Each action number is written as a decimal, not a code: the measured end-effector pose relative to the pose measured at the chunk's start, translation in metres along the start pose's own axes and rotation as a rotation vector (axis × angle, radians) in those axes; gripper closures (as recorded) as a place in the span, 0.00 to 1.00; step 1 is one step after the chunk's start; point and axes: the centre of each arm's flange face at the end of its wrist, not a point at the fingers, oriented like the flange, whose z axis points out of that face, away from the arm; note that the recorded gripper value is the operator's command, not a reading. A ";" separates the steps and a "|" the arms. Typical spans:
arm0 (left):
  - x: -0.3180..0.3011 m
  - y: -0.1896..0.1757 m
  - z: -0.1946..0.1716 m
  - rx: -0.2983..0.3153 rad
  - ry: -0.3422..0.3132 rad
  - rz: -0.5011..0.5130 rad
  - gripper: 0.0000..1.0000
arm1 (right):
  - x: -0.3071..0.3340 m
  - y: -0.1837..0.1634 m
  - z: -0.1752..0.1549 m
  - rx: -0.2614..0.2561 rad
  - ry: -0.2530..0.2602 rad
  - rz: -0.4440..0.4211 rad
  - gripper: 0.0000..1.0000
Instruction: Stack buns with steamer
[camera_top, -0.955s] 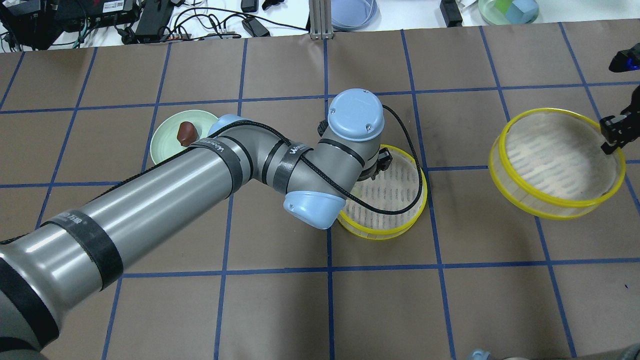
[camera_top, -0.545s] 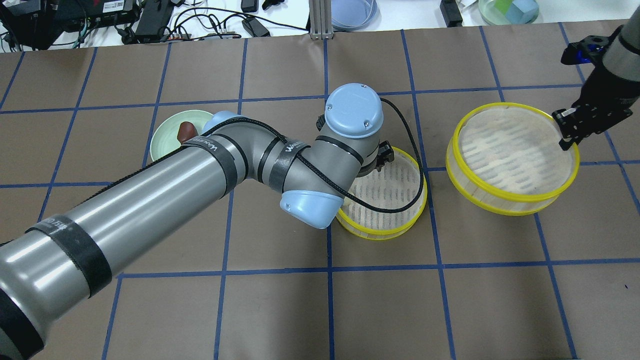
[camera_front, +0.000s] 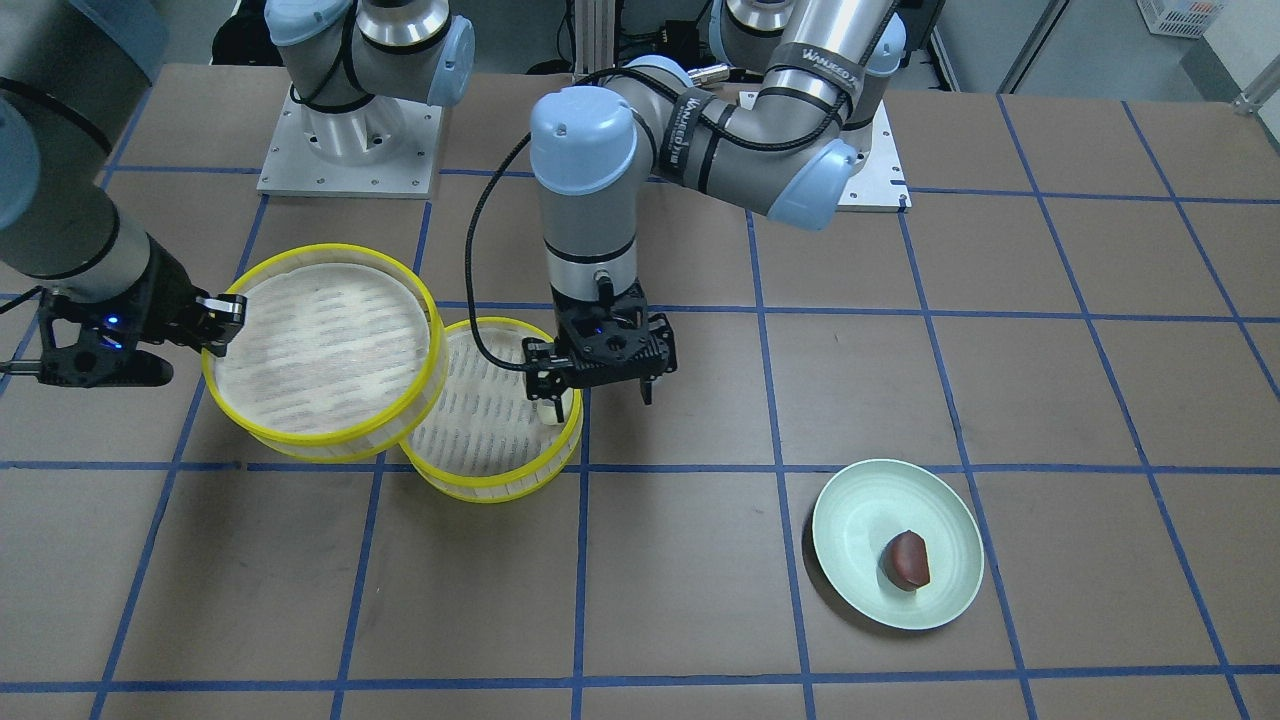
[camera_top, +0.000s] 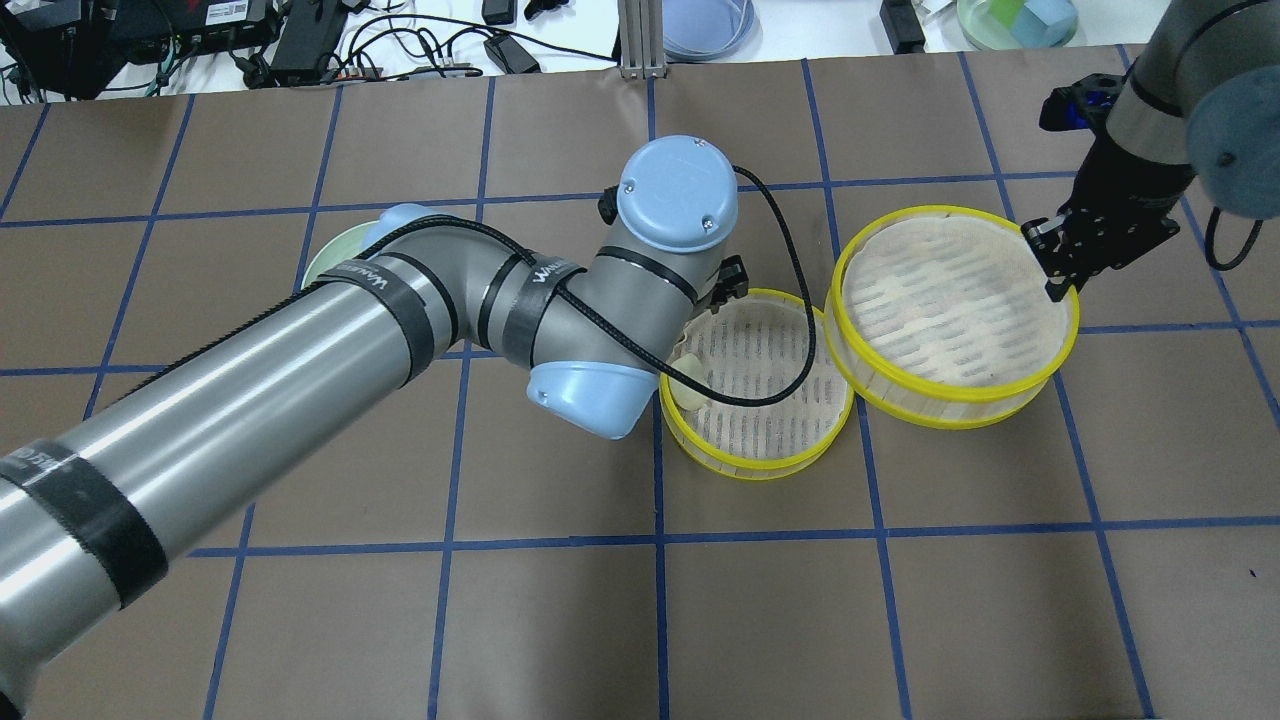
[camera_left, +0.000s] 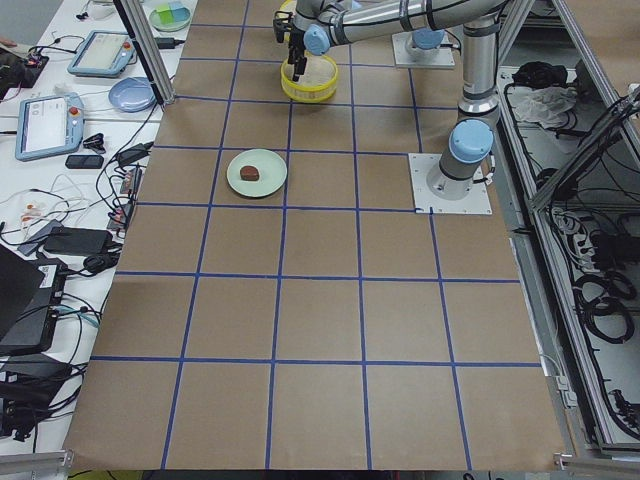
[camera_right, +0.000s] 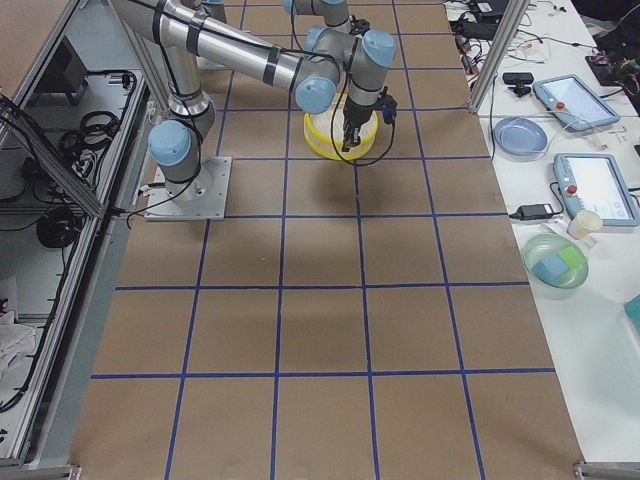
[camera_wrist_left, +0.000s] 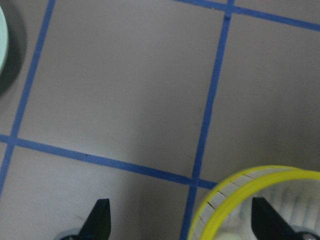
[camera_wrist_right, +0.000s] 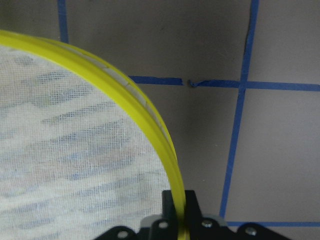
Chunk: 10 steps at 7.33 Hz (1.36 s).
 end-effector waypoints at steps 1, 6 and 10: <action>-0.036 -0.032 0.000 0.002 -0.007 0.028 0.00 | -0.033 -0.002 0.005 -0.004 -0.005 0.014 1.00; -0.257 -0.152 0.028 -0.069 -0.032 0.146 0.00 | -0.100 0.002 0.045 0.083 -0.042 -0.042 1.00; -0.313 -0.166 0.099 -0.165 0.049 0.175 0.00 | -0.118 0.003 0.057 0.091 -0.027 -0.086 1.00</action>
